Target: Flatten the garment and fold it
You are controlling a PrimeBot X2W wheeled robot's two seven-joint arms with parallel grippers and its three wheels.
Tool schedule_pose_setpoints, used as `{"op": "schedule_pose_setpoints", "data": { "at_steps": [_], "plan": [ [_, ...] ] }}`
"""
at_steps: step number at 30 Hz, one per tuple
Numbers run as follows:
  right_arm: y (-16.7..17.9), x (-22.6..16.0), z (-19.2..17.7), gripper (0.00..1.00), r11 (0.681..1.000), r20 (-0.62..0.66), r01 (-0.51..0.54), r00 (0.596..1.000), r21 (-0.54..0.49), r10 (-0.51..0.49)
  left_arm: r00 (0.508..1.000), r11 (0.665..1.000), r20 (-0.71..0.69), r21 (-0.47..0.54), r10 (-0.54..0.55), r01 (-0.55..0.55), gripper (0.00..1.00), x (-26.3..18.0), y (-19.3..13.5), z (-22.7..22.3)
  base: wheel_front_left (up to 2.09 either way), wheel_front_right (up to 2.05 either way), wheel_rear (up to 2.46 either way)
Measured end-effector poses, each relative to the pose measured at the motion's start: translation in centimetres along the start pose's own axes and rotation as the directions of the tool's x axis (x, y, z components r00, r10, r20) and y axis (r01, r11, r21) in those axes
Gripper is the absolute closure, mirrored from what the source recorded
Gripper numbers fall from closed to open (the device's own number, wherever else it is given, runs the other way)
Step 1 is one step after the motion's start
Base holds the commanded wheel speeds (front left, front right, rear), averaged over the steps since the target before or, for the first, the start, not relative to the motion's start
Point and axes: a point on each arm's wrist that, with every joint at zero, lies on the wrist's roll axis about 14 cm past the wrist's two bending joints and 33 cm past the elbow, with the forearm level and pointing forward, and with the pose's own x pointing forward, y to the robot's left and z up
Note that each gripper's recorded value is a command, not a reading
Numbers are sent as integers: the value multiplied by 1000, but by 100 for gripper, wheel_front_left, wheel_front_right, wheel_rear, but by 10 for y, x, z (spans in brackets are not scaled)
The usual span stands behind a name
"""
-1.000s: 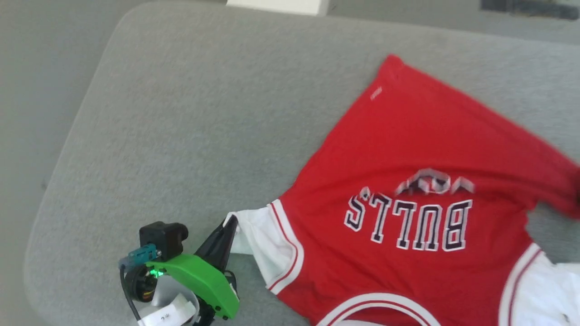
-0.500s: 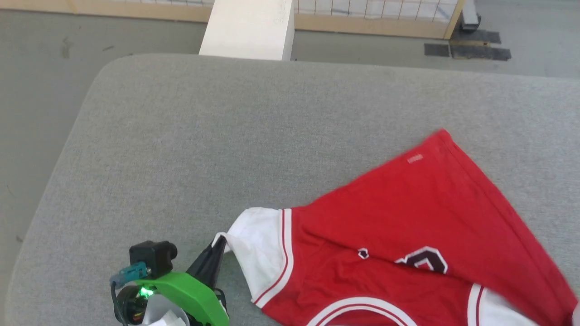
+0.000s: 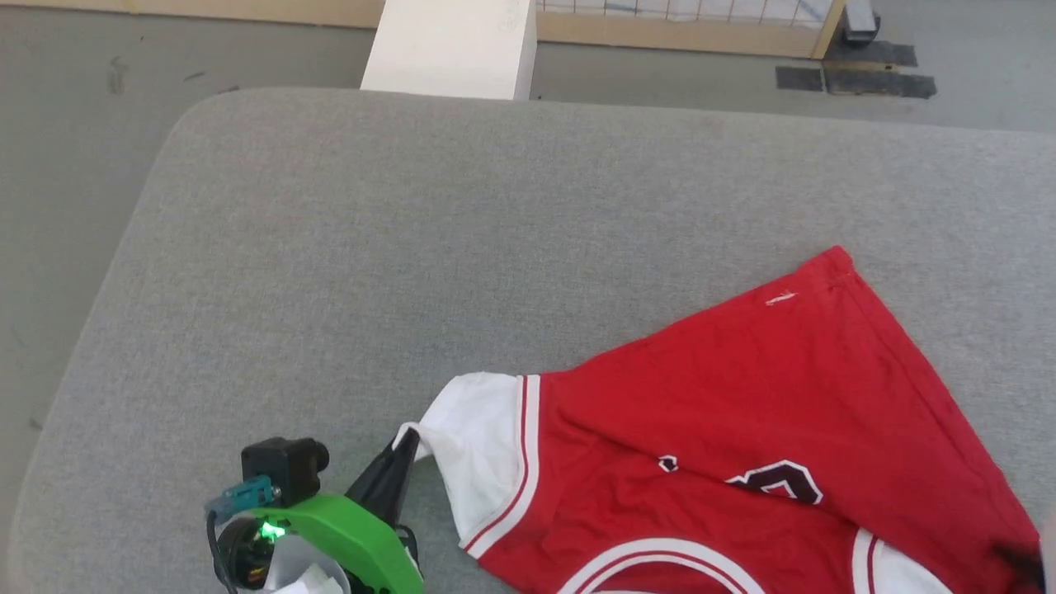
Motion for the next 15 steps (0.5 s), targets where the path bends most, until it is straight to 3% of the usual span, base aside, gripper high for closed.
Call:
{"op": "schedule_pose_setpoints", "data": {
  "at_steps": [9,15],
  "plan": [
    [35,-17,121,0,985,203,-35,977,-171,70,1000,1000,12,1,1,-1,100,10,0,8,0,0,0],
    [64,25,183,0,973,169,-47,982,-225,87,1000,999,14,-25,26,-26,100,19,6,7,0,0,0]
  ]
}}
